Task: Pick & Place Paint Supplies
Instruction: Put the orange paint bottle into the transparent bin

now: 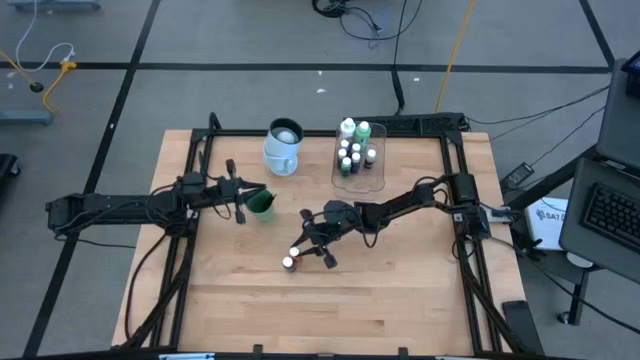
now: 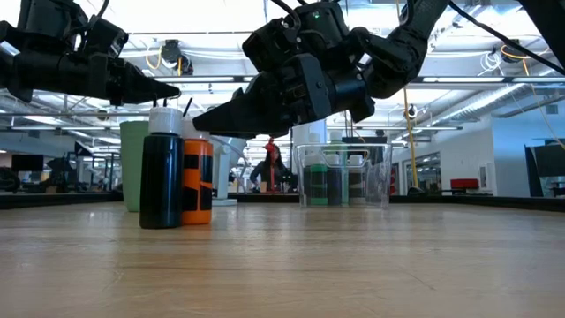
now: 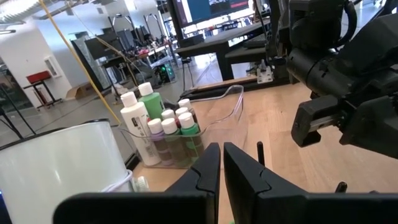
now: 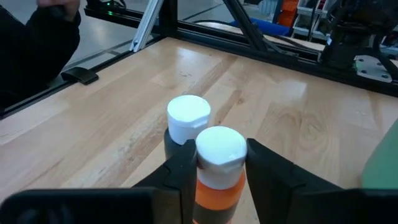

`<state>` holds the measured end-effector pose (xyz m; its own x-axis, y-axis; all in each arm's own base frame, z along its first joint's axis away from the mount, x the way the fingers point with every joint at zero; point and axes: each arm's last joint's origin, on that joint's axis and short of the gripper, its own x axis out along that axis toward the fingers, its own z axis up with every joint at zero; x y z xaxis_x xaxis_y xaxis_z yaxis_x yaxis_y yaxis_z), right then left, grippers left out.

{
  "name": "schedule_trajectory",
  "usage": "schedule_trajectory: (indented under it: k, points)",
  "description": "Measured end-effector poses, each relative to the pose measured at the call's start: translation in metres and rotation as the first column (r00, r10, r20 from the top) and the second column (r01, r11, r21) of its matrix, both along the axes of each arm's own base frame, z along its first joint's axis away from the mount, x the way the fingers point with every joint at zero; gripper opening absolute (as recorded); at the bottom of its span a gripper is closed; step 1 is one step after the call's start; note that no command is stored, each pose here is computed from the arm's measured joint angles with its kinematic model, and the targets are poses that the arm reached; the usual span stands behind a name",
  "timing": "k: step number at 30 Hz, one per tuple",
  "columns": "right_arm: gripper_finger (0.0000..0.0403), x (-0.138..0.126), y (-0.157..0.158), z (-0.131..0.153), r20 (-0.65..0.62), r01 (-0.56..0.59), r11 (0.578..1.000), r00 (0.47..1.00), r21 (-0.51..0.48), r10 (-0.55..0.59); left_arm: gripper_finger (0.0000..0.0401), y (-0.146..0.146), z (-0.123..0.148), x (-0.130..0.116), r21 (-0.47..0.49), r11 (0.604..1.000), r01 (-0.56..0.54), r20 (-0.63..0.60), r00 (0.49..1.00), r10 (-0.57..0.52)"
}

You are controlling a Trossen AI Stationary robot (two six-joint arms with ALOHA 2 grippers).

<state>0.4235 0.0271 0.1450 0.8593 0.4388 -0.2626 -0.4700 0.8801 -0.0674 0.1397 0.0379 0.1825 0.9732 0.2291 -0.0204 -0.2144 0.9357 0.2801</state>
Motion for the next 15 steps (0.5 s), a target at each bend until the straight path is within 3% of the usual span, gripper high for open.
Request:
schedule_trajectory:
  k: [4,8,15]
  points:
    - [0.0108,-0.006,-0.001,0.022,-0.007,0.003,1.0,1.0,-0.008,-0.003,0.0026,0.0,-0.001,0.0,-0.002,1.0,0.0,-0.009,1.0,0.0]
    - [0.0105,-0.024,-0.003,0.07,0.031,0.015,0.998,0.999,-0.053,-0.014,0.0026,0.0,-0.002,0.0,-0.005,1.0,0.0,-0.021,1.0,0.0]
    - [0.0109,-0.081,-0.01,0.15,0.029,0.175,0.969,0.985,-0.175,-0.172,0.0026,0.0,-0.002,0.0,-0.006,1.0,0.0,-0.023,1.0,0.0]
